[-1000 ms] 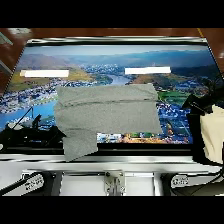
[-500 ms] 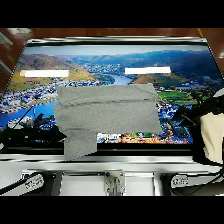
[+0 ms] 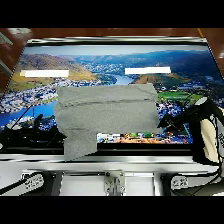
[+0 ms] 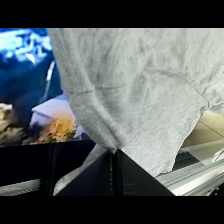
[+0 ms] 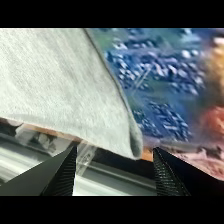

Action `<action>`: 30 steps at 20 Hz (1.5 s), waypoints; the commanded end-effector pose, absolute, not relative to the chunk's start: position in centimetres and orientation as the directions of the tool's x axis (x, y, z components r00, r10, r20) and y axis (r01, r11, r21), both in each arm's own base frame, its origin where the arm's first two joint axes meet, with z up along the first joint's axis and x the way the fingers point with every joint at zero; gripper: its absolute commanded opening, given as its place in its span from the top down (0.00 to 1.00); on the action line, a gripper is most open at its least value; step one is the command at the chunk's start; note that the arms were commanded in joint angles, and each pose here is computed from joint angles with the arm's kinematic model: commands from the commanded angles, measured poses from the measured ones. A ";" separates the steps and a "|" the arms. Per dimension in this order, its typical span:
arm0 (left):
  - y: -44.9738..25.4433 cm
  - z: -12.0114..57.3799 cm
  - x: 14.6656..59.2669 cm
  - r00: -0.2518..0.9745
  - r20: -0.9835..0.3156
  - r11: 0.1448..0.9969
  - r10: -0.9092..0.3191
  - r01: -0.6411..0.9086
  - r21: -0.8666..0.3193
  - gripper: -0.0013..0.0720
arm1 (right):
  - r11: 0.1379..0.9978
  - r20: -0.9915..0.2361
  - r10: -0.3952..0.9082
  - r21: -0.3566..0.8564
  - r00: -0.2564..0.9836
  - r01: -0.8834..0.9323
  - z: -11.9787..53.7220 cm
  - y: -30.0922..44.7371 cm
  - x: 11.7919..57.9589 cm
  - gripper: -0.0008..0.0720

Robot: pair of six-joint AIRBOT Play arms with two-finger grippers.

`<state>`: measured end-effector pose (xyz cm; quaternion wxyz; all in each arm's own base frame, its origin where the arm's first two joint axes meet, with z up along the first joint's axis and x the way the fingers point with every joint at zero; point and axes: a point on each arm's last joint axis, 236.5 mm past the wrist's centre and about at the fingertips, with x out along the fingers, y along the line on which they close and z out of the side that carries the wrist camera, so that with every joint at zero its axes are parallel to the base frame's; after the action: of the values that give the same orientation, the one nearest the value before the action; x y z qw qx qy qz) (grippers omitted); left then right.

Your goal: Fold the shirts.

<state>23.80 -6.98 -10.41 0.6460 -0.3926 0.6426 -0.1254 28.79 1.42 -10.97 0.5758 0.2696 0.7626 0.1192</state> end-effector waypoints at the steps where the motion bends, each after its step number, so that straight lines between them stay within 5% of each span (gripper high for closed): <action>1: -7.1 -10.3 23.7 0.138 -0.728 0.659 -0.671 -0.340 -0.671 0.93 | 0.841 -0.831 0.524 0.470 -0.185 0.268 -11.8 2.6 29.2 0.18; 5: -7.0 -10.3 23.7 0.139 -0.729 0.659 -0.670 -0.341 -0.671 0.93 | 0.851 -0.836 0.506 0.445 -0.212 0.278 -12.7 4.1 29.1 0.24; 8: -6.7 -9.9 24.5 0.153 -0.731 0.666 -0.665 -0.322 -0.673 0.93 | 0.863 -0.836 0.499 0.455 -0.228 0.221 -12.6 5.3 29.1 0.91; 11: -5.9 -6.8 27.2 0.193 -0.719 0.695 -0.668 -0.187 -0.695 0.93 | 0.887 -0.873 0.462 0.455 -0.160 0.079 -10.9 4.4 31.3 0.90; 20: -3.8 2.5 41.4 0.394 -0.688 0.722 -0.609 -0.083 -0.687 0.93 | 0.939 -0.868 0.324 0.345 0.376 -0.013 -3.6 4.9 48.7 0.90; 30: -1.7 -2.3 53.4 0.528 -0.650 0.649 -0.546 -0.224 -0.727 0.93 | 0.930 -0.842 0.307 0.365 0.444 0.049 -7.5 4.8 56.8 0.90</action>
<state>49.82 -2.09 -0.63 0.7652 -0.3756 0.5055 -0.1333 55.27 5.01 -5.89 0.8296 0.1576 0.5279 0.0909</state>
